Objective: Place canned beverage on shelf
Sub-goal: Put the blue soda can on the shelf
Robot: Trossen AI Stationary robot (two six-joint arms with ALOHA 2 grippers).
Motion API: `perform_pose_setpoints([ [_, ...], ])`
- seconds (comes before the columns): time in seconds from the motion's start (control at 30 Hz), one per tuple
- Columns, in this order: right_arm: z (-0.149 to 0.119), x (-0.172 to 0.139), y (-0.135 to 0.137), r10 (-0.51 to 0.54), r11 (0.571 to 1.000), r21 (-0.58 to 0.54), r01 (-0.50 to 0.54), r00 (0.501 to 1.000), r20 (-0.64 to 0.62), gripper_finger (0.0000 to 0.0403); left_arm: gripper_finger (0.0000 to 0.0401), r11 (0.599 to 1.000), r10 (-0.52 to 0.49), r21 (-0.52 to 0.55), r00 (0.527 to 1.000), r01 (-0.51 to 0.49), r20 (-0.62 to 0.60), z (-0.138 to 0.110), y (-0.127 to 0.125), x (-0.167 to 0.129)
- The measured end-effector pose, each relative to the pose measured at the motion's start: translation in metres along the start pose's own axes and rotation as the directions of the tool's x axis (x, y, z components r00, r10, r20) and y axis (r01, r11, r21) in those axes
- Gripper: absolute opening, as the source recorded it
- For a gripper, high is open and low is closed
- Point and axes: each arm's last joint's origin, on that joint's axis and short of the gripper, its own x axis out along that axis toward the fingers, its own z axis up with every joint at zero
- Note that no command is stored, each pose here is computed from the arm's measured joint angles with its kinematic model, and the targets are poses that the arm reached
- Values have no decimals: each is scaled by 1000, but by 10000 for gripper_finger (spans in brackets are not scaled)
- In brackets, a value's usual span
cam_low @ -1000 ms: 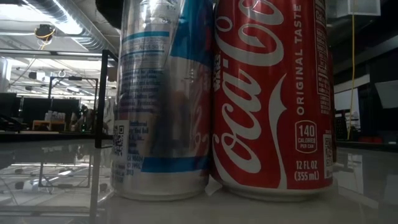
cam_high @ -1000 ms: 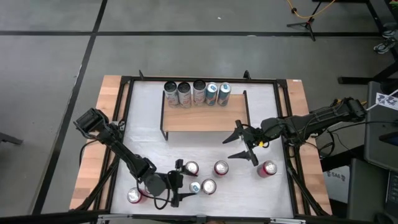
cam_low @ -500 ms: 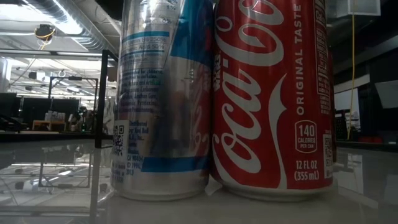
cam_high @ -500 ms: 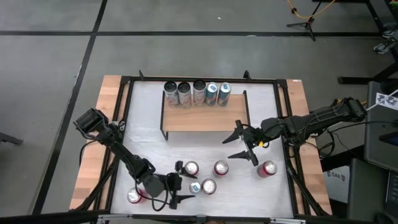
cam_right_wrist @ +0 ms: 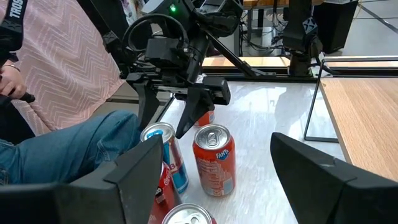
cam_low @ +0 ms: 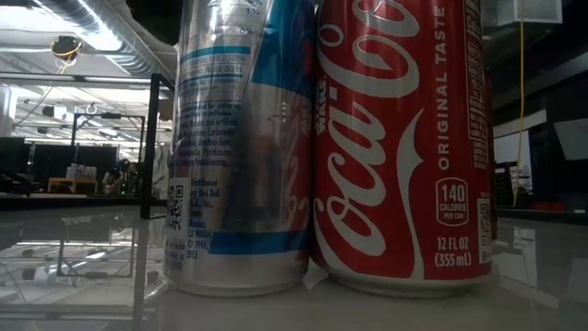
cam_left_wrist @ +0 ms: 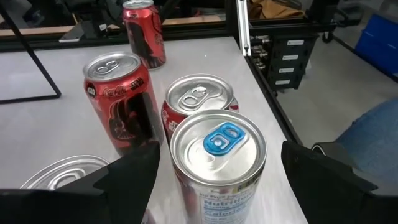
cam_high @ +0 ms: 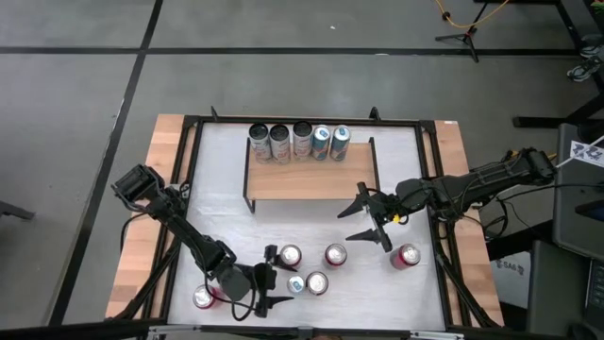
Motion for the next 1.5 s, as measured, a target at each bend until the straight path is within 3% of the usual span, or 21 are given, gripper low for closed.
perform_pose_setpoints([
  [0.3,0,0,0,-3,1000,0,3,1000,0,287,329,1000,-7,-1,1000,7,-9,-10,-1,10],
  [0.87,0,0,-1,-26,1000,0,26,1000,4,287,326,1000,-15,-1,1000,15,23,-5,5,15],
  [1.07,0,0,-1,-26,1000,0,26,1000,3,287,295,998,-57,-14,998,58,11,-4,9,18],
  [1.5,0,0,-1,-26,1000,0,26,1000,4,287,236,998,-53,-37,997,55,50,7,12,14],
])
